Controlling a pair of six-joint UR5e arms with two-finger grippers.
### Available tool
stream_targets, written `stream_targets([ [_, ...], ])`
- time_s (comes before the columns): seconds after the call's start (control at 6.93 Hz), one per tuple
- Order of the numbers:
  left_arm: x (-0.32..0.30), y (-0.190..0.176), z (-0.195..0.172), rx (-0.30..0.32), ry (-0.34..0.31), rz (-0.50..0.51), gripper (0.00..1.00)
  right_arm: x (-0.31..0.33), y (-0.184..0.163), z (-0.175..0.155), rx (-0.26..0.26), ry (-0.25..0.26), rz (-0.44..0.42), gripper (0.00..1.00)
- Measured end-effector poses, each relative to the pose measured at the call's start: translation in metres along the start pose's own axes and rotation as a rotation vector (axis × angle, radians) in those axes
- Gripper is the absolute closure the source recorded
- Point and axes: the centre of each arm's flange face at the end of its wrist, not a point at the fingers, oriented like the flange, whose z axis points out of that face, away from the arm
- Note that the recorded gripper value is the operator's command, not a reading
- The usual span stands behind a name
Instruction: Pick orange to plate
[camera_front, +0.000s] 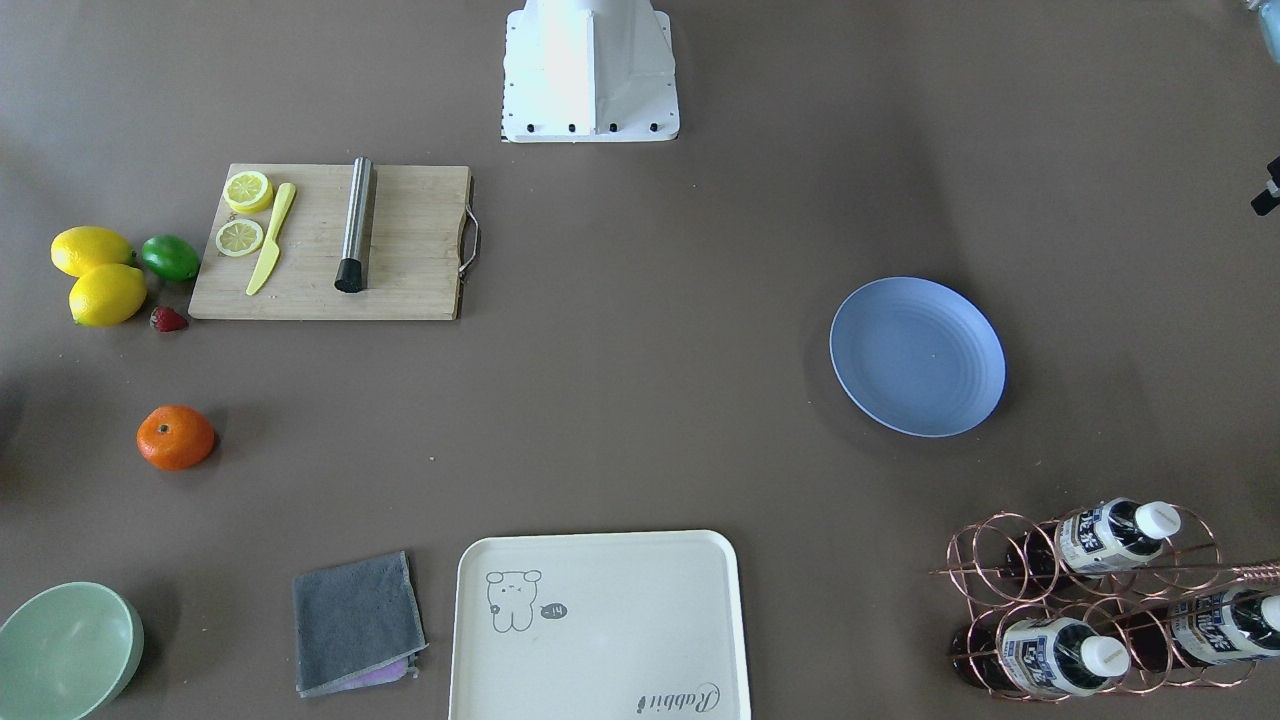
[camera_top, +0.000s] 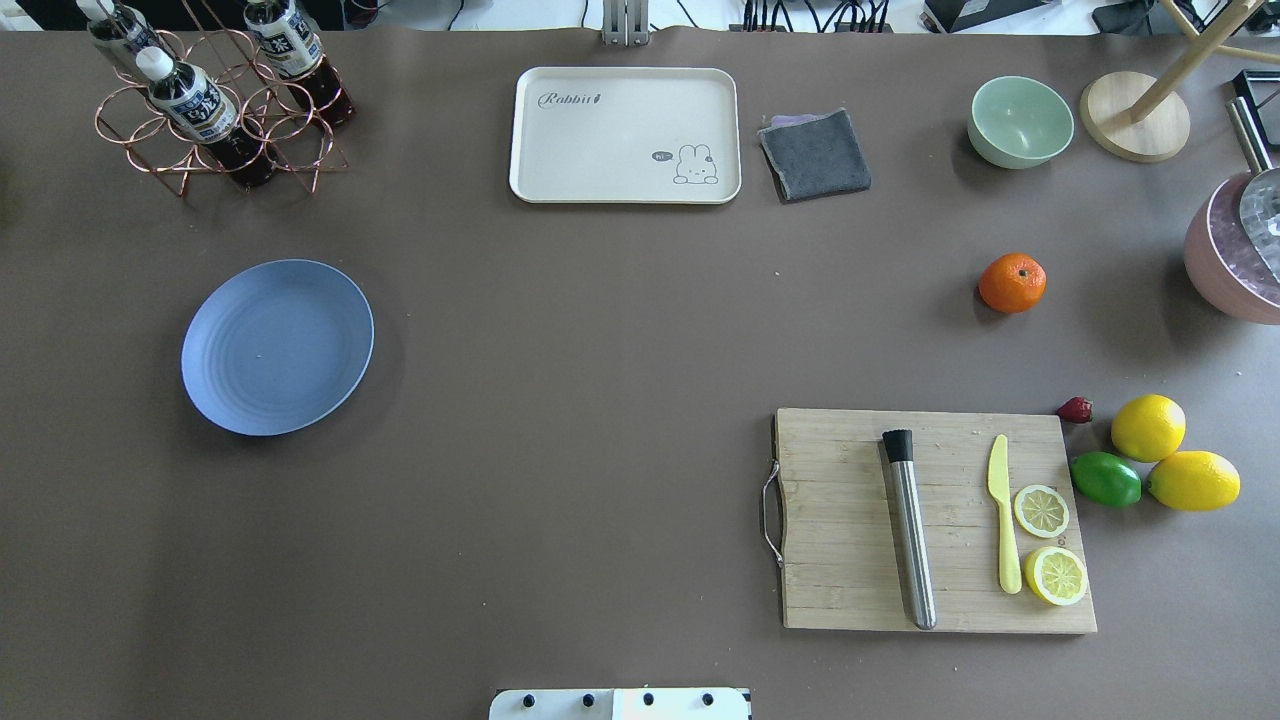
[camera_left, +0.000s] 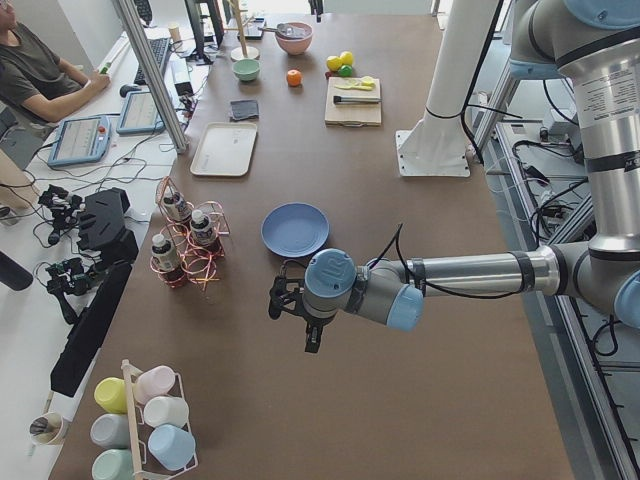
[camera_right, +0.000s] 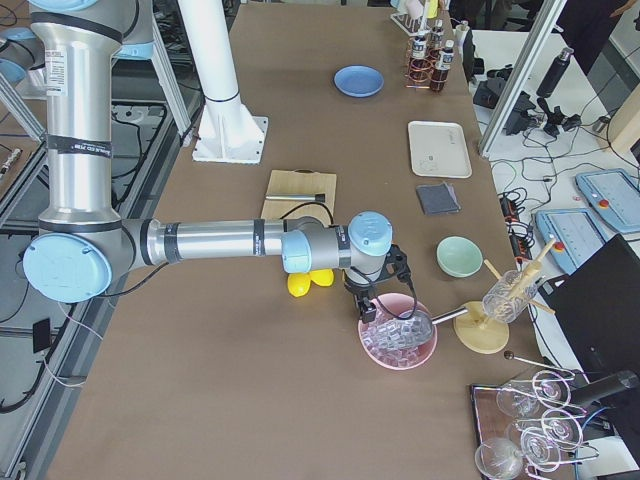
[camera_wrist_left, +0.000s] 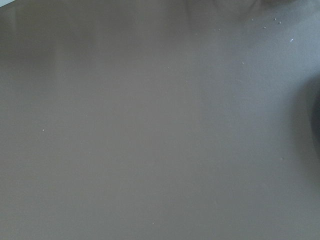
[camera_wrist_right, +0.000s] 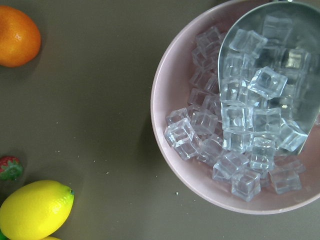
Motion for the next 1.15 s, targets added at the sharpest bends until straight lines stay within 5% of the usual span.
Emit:
stream_targets([
  [1.15, 0.027, -0.009, 0.014, -0.006, 0.015, -0.065, 0.03, -0.014, -0.005, 0.006, 0.002, -0.018, -0.039, 0.00],
])
